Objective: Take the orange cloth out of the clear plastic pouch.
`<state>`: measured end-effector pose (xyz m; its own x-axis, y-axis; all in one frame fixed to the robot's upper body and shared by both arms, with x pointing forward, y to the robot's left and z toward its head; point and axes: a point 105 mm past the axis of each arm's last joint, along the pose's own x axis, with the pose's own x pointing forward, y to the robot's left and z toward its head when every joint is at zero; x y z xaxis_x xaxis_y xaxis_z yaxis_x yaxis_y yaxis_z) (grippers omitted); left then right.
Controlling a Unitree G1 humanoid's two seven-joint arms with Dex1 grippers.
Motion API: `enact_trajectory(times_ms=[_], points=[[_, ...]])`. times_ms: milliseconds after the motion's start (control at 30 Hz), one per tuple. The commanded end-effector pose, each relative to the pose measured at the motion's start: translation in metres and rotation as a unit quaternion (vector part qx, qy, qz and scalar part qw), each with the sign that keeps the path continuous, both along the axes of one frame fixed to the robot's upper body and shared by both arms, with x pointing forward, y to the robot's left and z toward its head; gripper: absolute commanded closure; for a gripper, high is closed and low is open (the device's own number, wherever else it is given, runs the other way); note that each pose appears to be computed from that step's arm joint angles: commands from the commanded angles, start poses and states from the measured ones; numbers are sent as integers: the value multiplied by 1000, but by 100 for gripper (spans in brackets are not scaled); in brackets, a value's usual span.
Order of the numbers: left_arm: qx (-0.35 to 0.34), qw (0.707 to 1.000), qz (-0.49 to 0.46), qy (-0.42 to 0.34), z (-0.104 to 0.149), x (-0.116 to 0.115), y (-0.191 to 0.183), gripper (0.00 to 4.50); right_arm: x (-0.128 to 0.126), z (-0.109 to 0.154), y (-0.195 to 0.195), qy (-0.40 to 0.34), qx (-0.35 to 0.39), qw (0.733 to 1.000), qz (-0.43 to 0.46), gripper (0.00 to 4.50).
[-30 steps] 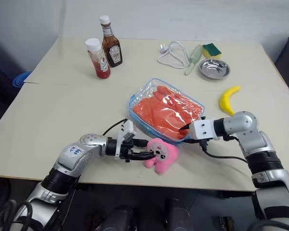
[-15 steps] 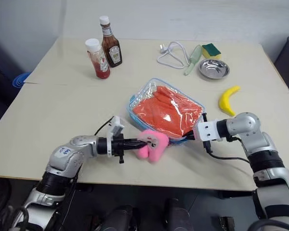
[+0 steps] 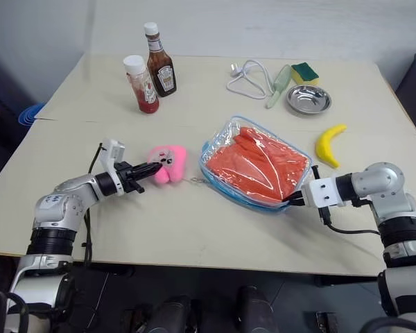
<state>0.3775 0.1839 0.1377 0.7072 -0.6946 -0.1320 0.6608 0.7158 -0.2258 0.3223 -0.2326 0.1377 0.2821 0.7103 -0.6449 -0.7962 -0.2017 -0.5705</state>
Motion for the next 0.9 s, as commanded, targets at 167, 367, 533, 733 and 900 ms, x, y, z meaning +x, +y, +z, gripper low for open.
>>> enact_trajectory(times_ms=[167,367,533,733,900], points=[[26,997,9,-68,17,-3,3,447,-1,5,-12,-3,-2,1000,-16,450],[5,995,35,-91,27,-11,16,397,-2,5,-8,15,68,996,-50,406],[122,982,6,-147,31,-18,42,247,-18,19,-11,47,141,985,-88,246],[214,943,-87,-239,56,-29,52,193,-58,38,-17,93,191,968,-135,51],[279,880,-211,-322,55,-35,2,80,-77,33,17,103,229,959,-129,0]])
